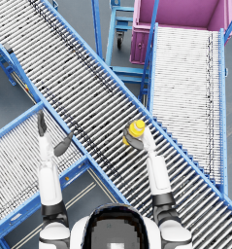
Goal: Pick up the oil and place it on the left assembly line, put the cola on the right, and keep Sprite still
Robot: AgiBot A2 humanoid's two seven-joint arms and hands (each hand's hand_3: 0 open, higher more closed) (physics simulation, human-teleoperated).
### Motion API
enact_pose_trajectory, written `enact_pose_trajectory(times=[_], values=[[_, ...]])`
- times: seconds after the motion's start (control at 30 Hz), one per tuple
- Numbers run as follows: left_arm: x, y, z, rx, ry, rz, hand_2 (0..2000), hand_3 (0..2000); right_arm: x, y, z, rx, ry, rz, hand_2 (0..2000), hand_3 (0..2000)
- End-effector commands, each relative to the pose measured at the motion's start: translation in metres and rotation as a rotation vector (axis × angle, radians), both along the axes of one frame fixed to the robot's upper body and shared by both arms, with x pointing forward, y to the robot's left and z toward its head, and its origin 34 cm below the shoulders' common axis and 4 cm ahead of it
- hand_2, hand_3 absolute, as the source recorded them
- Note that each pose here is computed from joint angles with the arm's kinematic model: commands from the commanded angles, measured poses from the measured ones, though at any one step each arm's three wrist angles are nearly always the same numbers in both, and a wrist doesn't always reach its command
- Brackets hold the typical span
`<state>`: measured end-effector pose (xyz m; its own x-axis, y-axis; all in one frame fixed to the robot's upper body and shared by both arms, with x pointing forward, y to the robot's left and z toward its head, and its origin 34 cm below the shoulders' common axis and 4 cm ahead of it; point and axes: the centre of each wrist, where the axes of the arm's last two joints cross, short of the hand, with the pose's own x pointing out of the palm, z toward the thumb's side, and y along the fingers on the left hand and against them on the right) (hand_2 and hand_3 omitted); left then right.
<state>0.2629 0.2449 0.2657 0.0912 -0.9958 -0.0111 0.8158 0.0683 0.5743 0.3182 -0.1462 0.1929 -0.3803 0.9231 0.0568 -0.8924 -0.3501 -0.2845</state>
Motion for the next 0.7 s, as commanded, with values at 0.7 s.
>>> enact_pose_trajectory(times=[0.7], values=[[-0.002,-0.113,-0.024,0.257,0.052,-0.288,0,0,-0.025,0.081,0.1,-0.127,-0.376,0.332,2000,2000]])
